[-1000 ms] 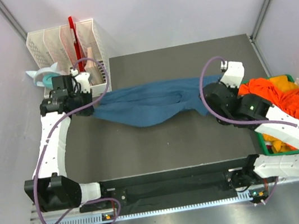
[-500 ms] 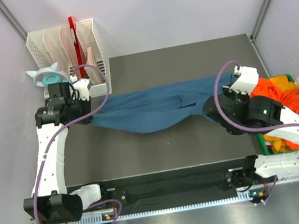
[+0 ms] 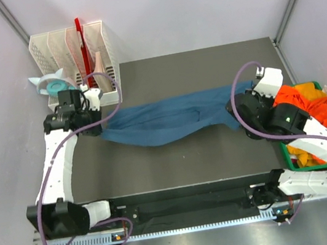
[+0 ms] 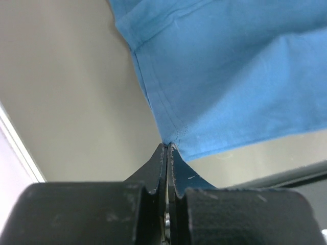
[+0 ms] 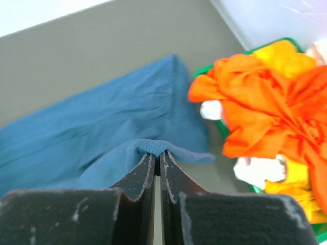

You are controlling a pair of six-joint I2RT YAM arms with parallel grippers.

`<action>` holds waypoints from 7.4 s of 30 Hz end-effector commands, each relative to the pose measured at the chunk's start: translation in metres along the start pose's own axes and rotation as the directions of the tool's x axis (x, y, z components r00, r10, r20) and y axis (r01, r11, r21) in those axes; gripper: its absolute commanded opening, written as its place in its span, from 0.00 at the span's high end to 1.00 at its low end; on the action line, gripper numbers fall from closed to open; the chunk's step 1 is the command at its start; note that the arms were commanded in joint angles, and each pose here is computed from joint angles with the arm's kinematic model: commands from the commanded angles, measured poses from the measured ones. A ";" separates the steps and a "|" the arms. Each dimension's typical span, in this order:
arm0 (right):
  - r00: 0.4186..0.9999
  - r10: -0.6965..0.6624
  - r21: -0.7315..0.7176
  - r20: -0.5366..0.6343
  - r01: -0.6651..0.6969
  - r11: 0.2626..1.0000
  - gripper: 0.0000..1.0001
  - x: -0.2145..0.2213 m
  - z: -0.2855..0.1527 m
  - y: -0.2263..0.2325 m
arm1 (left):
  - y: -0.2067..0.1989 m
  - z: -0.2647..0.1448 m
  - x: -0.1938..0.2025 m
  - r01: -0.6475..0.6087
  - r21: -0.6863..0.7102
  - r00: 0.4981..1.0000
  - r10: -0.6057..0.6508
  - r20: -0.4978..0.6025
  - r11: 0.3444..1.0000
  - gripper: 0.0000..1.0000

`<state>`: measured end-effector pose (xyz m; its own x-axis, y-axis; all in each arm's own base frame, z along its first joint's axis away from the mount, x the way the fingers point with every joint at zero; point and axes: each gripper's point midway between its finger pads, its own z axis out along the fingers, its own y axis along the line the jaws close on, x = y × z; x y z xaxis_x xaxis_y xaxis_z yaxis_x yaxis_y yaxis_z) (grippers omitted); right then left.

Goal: Fold and stack the t-shirts
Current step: Fold the tshirt

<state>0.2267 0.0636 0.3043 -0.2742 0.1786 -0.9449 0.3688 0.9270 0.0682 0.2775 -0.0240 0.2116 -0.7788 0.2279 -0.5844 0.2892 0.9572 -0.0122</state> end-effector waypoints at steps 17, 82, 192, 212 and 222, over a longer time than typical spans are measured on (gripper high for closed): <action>0.993 -0.066 0.042 -0.094 0.070 0.997 1.00 0.036 0.111 0.023 | 0.034 0.104 -0.016 0.061 -0.054 0.994 -0.066 -0.092 0.997 1.00; 0.966 -0.134 0.074 -0.219 0.154 0.985 0.19 0.045 0.254 0.063 | 0.062 0.169 -0.052 0.127 -0.121 0.989 -0.135 -0.065 0.985 0.39; 0.874 -0.228 0.036 -0.429 0.269 0.962 1.00 0.156 0.248 0.107 | -0.015 0.207 0.043 0.067 0.115 0.945 -0.026 -0.326 0.991 1.00; 0.951 -0.146 -0.099 -0.273 0.123 0.987 0.92 0.065 0.257 0.135 | -0.005 0.193 0.019 0.112 0.095 0.971 -0.089 -0.220 0.989 0.99; 0.890 -0.234 -0.270 -0.390 0.132 0.954 0.67 0.159 0.145 0.172 | 0.023 0.188 -0.033 0.176 0.000 0.982 -0.176 -0.063 0.984 0.85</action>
<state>0.4070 0.1764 0.1700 -0.5939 0.0707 -0.8014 0.1027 0.9946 0.0116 0.3847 -0.0501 0.0614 -0.8889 0.0957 -0.4479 0.1871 0.9685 -0.1644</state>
